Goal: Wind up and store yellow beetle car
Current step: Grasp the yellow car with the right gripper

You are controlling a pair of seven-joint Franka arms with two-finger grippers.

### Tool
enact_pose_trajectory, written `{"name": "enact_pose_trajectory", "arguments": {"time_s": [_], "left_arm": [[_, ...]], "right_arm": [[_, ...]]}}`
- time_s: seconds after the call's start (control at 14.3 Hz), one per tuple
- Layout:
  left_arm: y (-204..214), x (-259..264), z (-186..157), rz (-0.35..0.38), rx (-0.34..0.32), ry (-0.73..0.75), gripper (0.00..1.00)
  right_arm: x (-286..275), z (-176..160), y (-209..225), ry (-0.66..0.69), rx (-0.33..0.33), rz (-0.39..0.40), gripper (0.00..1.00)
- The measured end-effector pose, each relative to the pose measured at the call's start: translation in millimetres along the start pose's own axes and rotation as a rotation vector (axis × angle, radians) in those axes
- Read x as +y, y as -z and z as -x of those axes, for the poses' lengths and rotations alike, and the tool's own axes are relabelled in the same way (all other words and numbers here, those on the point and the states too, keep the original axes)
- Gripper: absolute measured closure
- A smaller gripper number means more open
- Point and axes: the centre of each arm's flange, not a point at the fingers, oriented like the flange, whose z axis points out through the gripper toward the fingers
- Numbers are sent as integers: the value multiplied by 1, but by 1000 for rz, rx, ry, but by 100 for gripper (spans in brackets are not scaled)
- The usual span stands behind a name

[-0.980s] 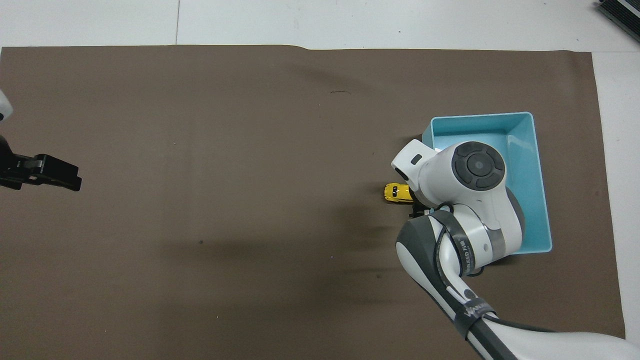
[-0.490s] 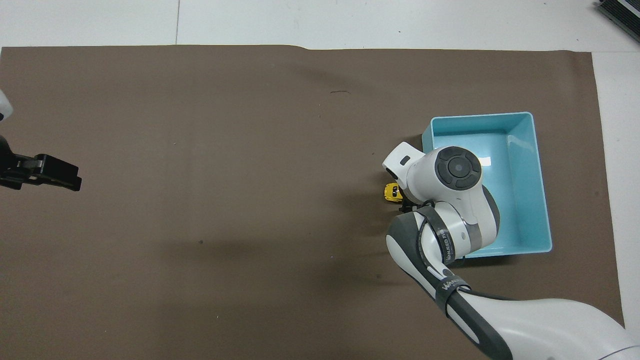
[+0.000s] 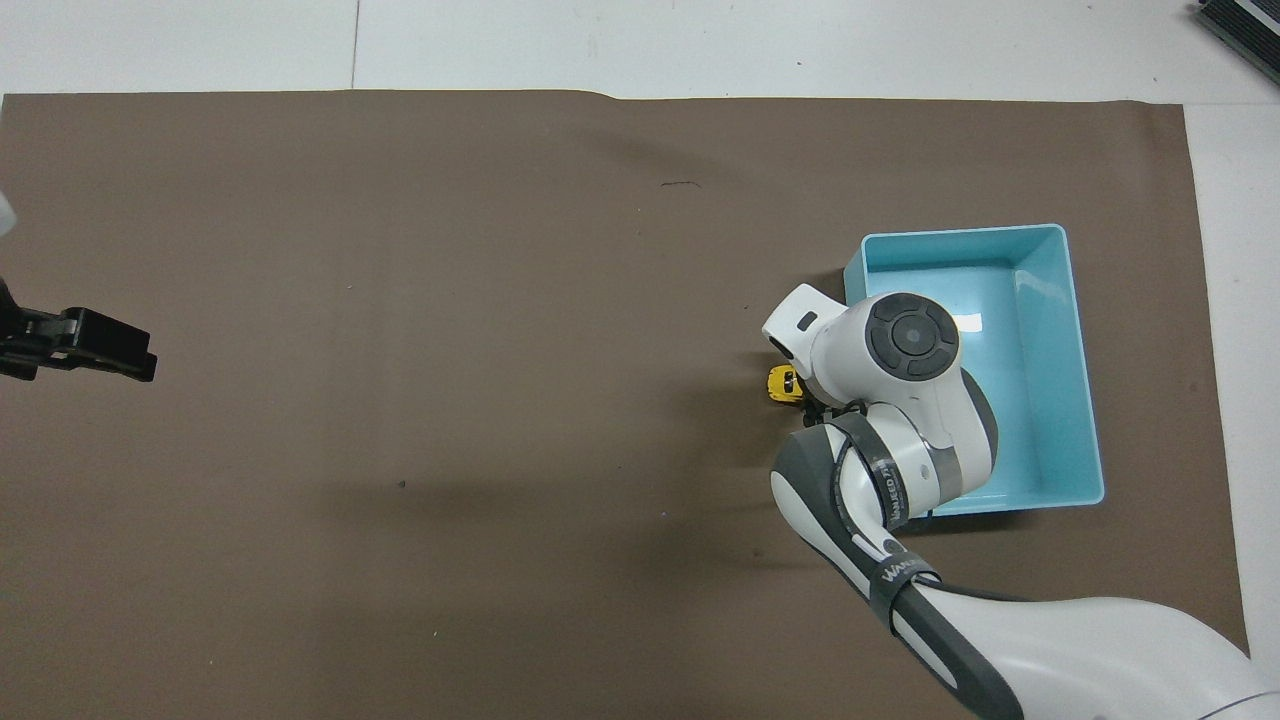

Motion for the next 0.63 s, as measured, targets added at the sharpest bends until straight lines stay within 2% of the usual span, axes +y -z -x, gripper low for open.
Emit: {"name": "enact_pose_trajectory", "arguments": {"time_s": [0.42,0.63], "left_arm": [[0,0,0,0,0,0,0],[0,0,0,0,0,0,0]], "right_arm": [[9,-33,33,-32,1,6,51],[14,-35,44,-42,-1,4,51]]}}
